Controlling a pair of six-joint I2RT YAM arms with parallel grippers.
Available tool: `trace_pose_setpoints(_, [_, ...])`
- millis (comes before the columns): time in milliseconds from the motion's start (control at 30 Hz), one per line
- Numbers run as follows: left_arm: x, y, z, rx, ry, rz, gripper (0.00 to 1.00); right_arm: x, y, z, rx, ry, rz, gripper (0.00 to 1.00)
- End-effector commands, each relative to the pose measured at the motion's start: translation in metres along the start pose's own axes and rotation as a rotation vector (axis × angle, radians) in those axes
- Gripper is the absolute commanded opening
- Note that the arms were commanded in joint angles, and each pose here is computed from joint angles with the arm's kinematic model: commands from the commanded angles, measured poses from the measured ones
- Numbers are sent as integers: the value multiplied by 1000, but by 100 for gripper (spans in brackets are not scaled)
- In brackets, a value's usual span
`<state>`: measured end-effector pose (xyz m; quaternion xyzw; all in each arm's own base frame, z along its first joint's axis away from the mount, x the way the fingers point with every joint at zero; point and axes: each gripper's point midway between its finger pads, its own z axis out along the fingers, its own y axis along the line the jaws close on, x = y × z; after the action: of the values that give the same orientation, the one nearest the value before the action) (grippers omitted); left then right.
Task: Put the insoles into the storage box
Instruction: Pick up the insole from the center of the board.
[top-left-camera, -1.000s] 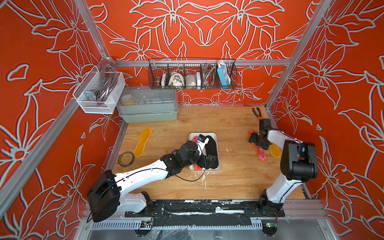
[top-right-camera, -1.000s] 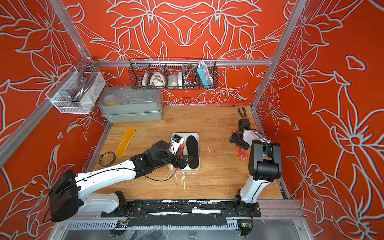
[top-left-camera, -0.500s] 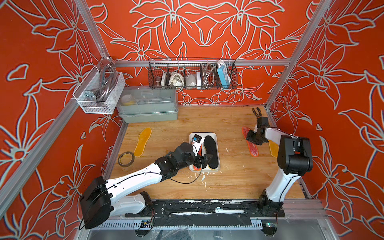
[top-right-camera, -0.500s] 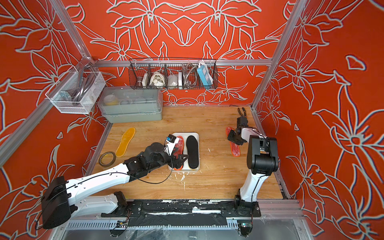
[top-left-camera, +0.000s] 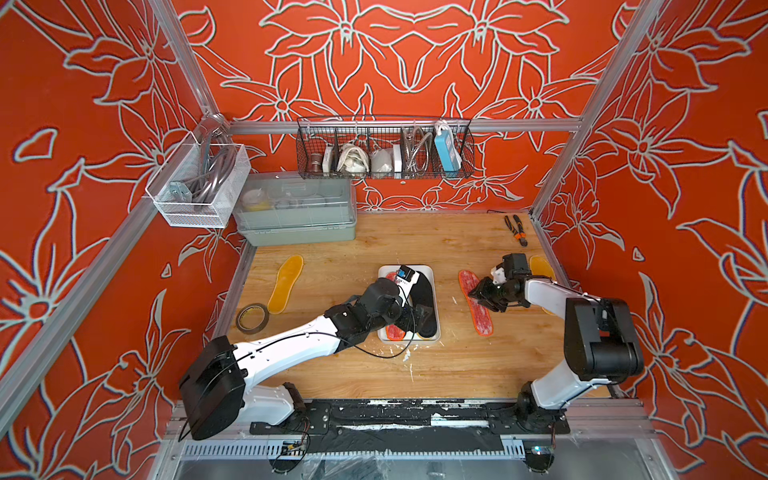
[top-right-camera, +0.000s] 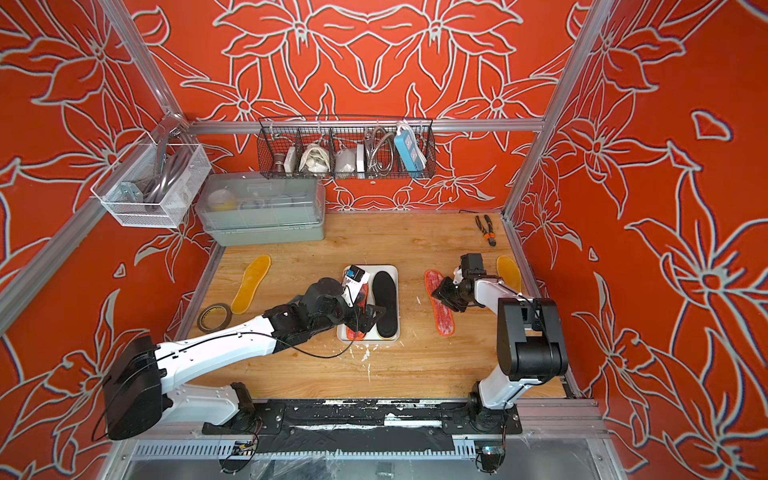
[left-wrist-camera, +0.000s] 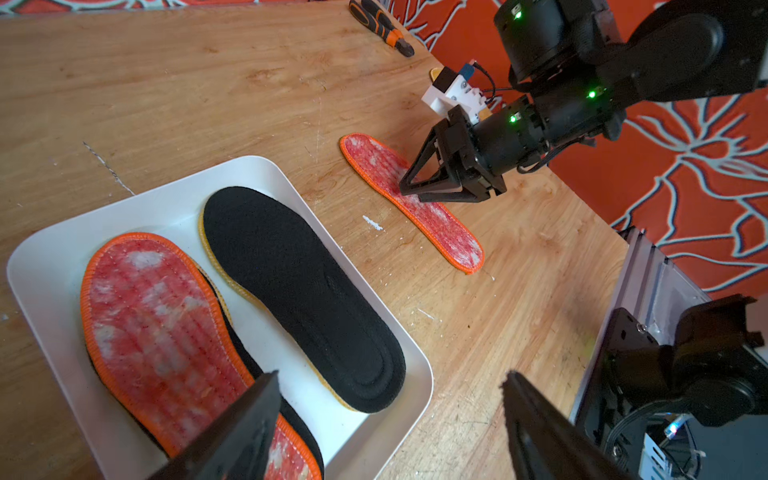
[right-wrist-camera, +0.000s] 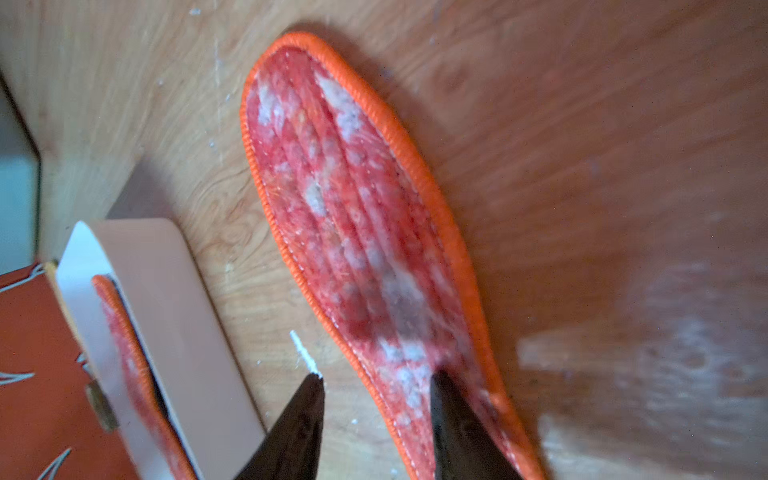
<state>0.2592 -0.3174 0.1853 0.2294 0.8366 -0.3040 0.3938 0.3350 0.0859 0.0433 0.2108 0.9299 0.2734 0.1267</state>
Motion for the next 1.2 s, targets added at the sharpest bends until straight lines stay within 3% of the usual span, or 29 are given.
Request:
trace_pose_setpoints(0, [-1,-5,-1,29,7,3,84,0,30,-22,-140,-1,-15,46])
trace_pose_setpoints(167, [5,-14,-2,88,30,34,90,-11,-5,-38,93,-97,-125,47])
trace_pose_setpoints(333, [19,-16,-3,125,54,53,92,-16,-36,-36,271,-83,-174,47])
trace_pose_setpoints(800, [32,-11,3,116,80,58,92,-21,-39,2,346,-11,-219,43])
trace_pose_setpoints(867, [32,-11,4,114,78,58,92,-20,-43,6,355,-1,-210,34])
trace_pose_setpoints(1033, [31,-7,2,97,64,62,90,-21,-43,6,356,-15,-200,0])
trace_pose_setpoints(1167, [27,-6,2,97,51,57,87,-19,-34,0,314,-31,-193,0])
